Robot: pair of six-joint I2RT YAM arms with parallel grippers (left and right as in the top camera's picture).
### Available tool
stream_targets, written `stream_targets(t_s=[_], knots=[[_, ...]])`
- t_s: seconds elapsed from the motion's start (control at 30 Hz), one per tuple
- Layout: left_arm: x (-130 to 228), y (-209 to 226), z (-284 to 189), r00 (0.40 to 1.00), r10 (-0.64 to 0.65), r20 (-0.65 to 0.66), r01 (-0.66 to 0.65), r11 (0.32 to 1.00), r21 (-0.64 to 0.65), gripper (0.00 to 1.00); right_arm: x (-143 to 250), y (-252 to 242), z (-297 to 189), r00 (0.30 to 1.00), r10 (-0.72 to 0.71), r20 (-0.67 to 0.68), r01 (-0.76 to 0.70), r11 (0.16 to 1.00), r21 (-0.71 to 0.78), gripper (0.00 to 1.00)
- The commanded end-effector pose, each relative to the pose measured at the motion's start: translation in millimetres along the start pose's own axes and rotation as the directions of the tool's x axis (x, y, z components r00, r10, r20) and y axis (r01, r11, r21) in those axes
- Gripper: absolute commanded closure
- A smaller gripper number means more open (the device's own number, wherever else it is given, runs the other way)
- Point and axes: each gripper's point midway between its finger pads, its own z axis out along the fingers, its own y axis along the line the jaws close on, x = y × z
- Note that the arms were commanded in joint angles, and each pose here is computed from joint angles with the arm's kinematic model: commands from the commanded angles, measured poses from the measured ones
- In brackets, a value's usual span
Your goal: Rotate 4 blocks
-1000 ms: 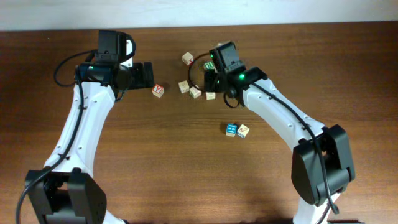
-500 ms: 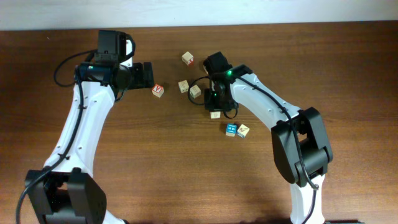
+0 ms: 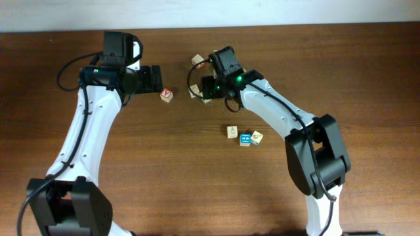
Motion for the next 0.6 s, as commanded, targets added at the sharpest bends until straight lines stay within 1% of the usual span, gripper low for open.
stream_targets(t_s=[0.0,0.07,0.1,0.13,0.17,0.23,0.27,0.3,0.33,0.37,0.4,0.43,0.47,0.5,0.53,0.57], knots=[[-4.3,-0.7,-2.6,1.0,-0.01,0.011,0.01,1.0,-0.003,0.01,16.3,-0.7,36.2,0.986,-0.163,-0.035,0.162,0.987,-0.016,0.27],[-4.4,-0.5,-2.6,1.0,-0.011,0.011,0.011,1.0,-0.004,0.01,26.4,-2.4,55.7,0.981,-0.185,-0.051,0.184,0.982,-0.03,0.27],[-4.3,-0.7,-2.6,1.0,-0.011,0.011,0.011,1.0,-0.003,0.01,26.7,0.8,57.6,0.981,-0.186,-0.048,0.183,0.982,-0.049,0.28],[-4.4,-0.5,-2.6,1.0,-0.011,0.011,0.011,1.0,-0.003,0.01,25.9,0.8,57.6,0.982,-0.185,-0.045,0.183,0.982,-0.049,0.32],[-4.3,-0.7,-2.6,1.0,-0.01,0.011,0.01,1.0,-0.003,0.01,25.9,0.8,57.6,0.982,-0.185,-0.045,0.182,0.982,-0.049,0.5],[-4.3,-0.7,-2.6,1.0,-0.01,0.011,0.01,1.0,-0.003,0.01,26.7,0.6,55.2,0.989,-0.134,-0.056,0.132,0.99,-0.045,0.67],[-4.4,-0.7,-2.6,1.0,-0.01,0.011,0.01,1.0,-0.003,0.01,24.3,3.0,44.9,0.994,-0.093,-0.064,0.09,0.995,-0.046,0.68],[-4.3,-0.7,-2.6,1.0,-0.01,0.011,0.01,1.0,-0.003,0.01,19.9,12.9,23.8,0.997,-0.037,-0.074,0.031,0.996,-0.084,0.68],[-4.3,-0.7,-2.6,1.0,-0.01,0.011,0.01,1.0,-0.003,0.01,20.0,14.1,1.6,0.994,0.045,-0.099,-0.052,0.996,-0.07,0.69],[-4.4,-0.7,-2.6,1.0,-0.011,0.011,0.011,1.0,-0.003,0.01,38.5,19.6,-17.1,0.978,0.078,-0.196,-0.097,0.991,-0.09,0.69],[-4.4,-0.5,-2.6,1.0,-0.011,0.011,0.011,1.0,-0.004,0.01,65.6,16.7,-24.7,0.939,0.141,-0.313,-0.166,0.984,-0.057,0.69],[-4.3,-0.7,-2.6,1.0,-0.011,0.011,0.011,1.0,-0.003,0.01,89.6,10.8,-30.7,0.904,0.152,-0.399,-0.17,0.985,-0.008,0.69],[-4.4,-0.5,-2.6,1.0,-0.011,0.011,0.011,1.0,-0.004,0.01,112.3,10.1,-30.2,0.881,0.145,-0.45,-0.148,0.989,0.028,0.69],[-4.3,-0.7,-2.6,1.0,-0.01,0.011,0.01,1.0,-0.003,0.01,126.1,9.6,-27.3,0.871,0.162,-0.463,-0.146,0.987,0.07,0.69],[-4.3,-0.7,-2.6,1.0,-0.01,0.011,0.01,1.0,-0.003,0.01,134.9,13.6,-24.8,0.876,0.144,-0.46,-0.112,0.989,0.096,0.69],[-4.3,-1.0,-2.6,1.0,-0.01,0.011,0.01,1.0,-0.003,0.01,136.4,14.0,-24.1,0.886,0.153,-0.439,-0.099,0.985,0.144,0.69]])
